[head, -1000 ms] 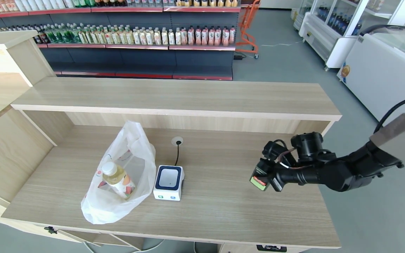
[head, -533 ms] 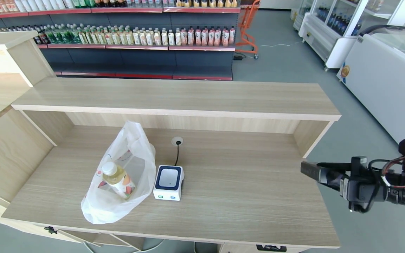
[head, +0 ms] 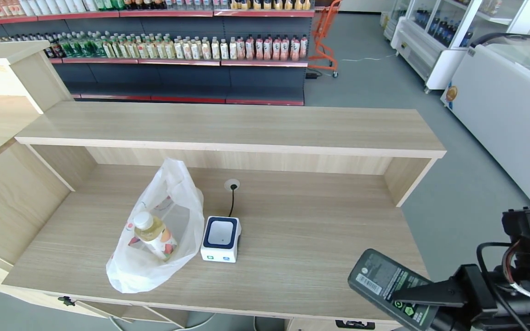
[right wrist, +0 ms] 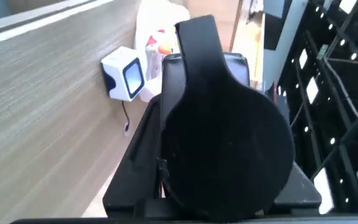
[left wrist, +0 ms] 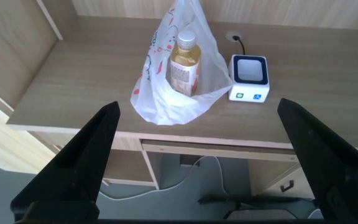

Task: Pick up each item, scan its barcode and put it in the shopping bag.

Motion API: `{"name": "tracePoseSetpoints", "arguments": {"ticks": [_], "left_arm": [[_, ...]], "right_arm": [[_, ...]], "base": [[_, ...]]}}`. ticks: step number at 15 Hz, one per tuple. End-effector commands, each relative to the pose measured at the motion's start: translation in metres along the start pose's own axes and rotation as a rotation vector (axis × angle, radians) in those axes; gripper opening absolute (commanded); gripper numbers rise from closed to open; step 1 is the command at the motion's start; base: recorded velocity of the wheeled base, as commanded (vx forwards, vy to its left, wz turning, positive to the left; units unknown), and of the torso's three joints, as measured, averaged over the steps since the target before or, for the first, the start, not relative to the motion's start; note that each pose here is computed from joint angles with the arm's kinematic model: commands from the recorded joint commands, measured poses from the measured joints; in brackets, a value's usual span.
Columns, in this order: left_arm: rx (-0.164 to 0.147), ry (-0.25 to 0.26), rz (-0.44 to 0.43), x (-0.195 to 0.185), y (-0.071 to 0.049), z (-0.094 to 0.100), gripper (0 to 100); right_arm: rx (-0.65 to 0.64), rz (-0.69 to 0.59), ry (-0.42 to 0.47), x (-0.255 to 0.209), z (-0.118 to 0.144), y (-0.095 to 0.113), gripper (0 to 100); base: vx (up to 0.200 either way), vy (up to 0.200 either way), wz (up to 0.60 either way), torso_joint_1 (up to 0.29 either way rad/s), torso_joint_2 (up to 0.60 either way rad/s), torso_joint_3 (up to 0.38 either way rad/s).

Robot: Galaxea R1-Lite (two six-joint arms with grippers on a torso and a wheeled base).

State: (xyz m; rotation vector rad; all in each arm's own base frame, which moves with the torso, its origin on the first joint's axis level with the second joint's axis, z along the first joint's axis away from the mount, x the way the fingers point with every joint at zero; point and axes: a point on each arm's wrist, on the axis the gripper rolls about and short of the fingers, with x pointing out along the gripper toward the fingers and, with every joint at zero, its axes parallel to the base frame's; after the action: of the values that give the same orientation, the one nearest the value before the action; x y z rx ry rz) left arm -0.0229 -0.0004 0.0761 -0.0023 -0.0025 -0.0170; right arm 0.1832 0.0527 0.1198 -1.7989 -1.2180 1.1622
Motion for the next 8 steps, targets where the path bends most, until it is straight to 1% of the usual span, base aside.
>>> {"name": "tracePoseSetpoints", "arguments": {"ticks": [1, 2, 3, 4, 5, 8], "left_arm": [[-0.001, -0.001, 0.0, 0.0, 0.0, 0.0, 100], [-0.001, -0.001, 0.0, 0.0, 0.0, 0.0, 100], [-0.001, -0.001, 0.0, 0.0, 0.0, 0.0, 100], [-0.001, -0.001, 0.0, 0.0, 0.0, 0.0, 100], [-0.001, -0.001, 0.0, 0.0, 0.0, 0.0, 100], [-0.001, -0.001, 0.0, 0.0, 0.0, 0.0, 100]], "right_arm": [[-0.081, -0.049, -0.11, 0.012, 0.016, -0.017, 0], [-0.106, -0.061, -0.162, 0.016, 0.026, -0.02, 0], [-0.11, -0.061, -0.162, 0.015, 0.027, -0.02, 0], [-0.127, -0.062, -0.174, 0.014, 0.034, -0.02, 0], [-0.152, -0.07, -0.178, 0.013, 0.036, -0.022, 0], [-0.157, -0.069, -0.181, 0.012, 0.039, -0.021, 0]], "base": [[0.0, 0.0, 0.0, 0.0, 0.0, 0.0], [0.0, 0.0, 0.0, 0.0, 0.0, 0.0], [0.0, 0.0, 0.0, 0.0, 0.0, 0.0], [0.0, 0.0, 0.0, 0.0, 0.0, 0.0], [0.0, 0.0, 0.0, 0.0, 0.0, 0.0], [0.0, 0.0, 0.0, 0.0, 0.0, 0.0]]}}
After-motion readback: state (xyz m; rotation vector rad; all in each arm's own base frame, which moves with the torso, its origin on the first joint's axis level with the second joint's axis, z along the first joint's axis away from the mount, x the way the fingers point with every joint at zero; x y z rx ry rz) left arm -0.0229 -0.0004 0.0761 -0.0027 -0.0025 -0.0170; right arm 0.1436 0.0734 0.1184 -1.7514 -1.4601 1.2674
